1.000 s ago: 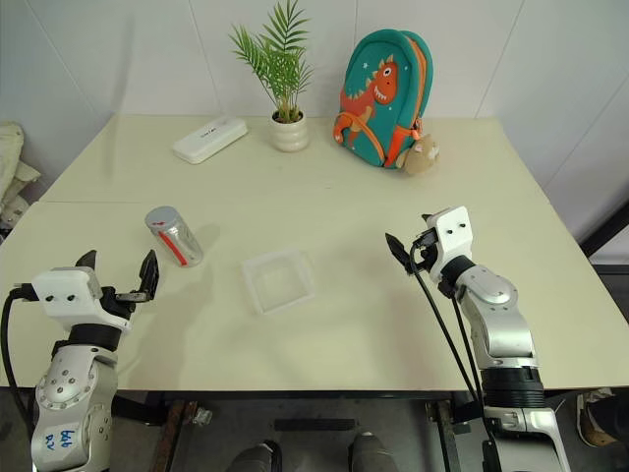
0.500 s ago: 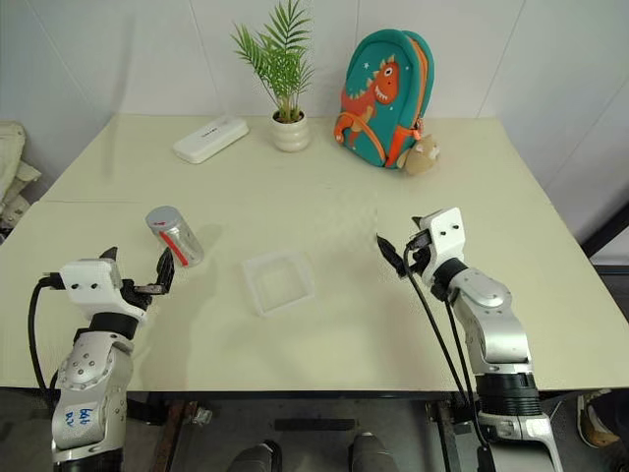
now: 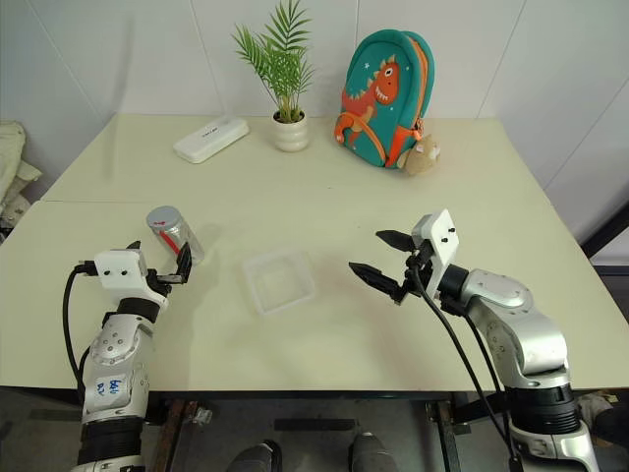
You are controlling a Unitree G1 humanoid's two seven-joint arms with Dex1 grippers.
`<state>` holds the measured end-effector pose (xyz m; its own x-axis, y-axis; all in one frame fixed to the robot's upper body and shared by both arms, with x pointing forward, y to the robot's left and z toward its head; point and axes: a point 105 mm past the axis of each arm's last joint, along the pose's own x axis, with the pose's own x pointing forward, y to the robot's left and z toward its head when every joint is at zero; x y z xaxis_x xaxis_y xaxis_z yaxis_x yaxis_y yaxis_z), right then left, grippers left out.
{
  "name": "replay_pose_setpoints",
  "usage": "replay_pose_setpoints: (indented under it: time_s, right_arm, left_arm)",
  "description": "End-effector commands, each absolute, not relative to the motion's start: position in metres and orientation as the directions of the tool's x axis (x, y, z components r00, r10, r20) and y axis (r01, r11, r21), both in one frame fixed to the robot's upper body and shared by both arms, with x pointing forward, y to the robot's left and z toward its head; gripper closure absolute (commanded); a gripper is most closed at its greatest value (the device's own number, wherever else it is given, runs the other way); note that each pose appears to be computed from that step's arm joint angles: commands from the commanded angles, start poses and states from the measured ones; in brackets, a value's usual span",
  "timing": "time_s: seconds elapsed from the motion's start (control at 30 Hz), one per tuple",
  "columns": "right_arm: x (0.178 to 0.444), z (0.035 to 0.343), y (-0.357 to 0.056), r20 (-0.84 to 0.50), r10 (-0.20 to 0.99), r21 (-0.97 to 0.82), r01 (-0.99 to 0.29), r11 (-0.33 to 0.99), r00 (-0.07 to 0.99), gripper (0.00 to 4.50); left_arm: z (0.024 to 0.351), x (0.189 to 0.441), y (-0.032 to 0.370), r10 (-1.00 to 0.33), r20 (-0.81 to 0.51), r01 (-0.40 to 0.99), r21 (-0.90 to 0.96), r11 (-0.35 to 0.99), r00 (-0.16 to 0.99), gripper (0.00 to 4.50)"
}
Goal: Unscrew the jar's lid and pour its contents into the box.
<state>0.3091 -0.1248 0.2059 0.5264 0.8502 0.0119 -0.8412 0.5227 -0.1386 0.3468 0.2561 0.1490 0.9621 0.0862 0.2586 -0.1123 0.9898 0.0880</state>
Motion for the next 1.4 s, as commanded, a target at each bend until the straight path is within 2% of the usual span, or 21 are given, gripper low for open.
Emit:
replay_pose_setpoints:
  time_s: [0.03, 0.27, 1.1, 1.2, 1.4]
  right_arm:
    - [0.299, 0.223, -0.118, 0.024, 0.889, -0.199, -0.870, 0.452, 0.457, 0.00]
    - [0.308, 0.233, -0.116, 0.042, 0.885, -0.243, -0.855, 0.459, 0.463, 0.00]
    - [0.312, 0.231, -0.113, 0.030, 0.880, -0.266, -0.845, 0.464, 0.474, 0.00]
    - [0.312, 0.231, -0.113, 0.033, 0.879, -0.267, -0.843, 0.467, 0.476, 0.00]
    - [0.312, 0.232, -0.113, 0.037, 0.876, -0.266, -0.841, 0.472, 0.480, 0.00]
  left_arm:
    - [0.160, 0.350, 0.256, 0.072, 0.303, -0.107, 0.102, 0.989, 0.950, 0.01]
    - [0.161, 0.360, 0.254, 0.052, 0.302, -0.083, 0.091, 0.992, 0.952, 0.01]
    - [0.168, 0.381, 0.255, 0.031, 0.319, -0.061, 0.084, 0.995, 0.947, 0.01]
    - [0.164, 0.381, 0.253, 0.033, 0.310, -0.062, 0.086, 0.994, 0.950, 0.59]
    - [0.164, 0.381, 0.251, 0.029, 0.315, -0.058, 0.083, 0.995, 0.949, 2.47]
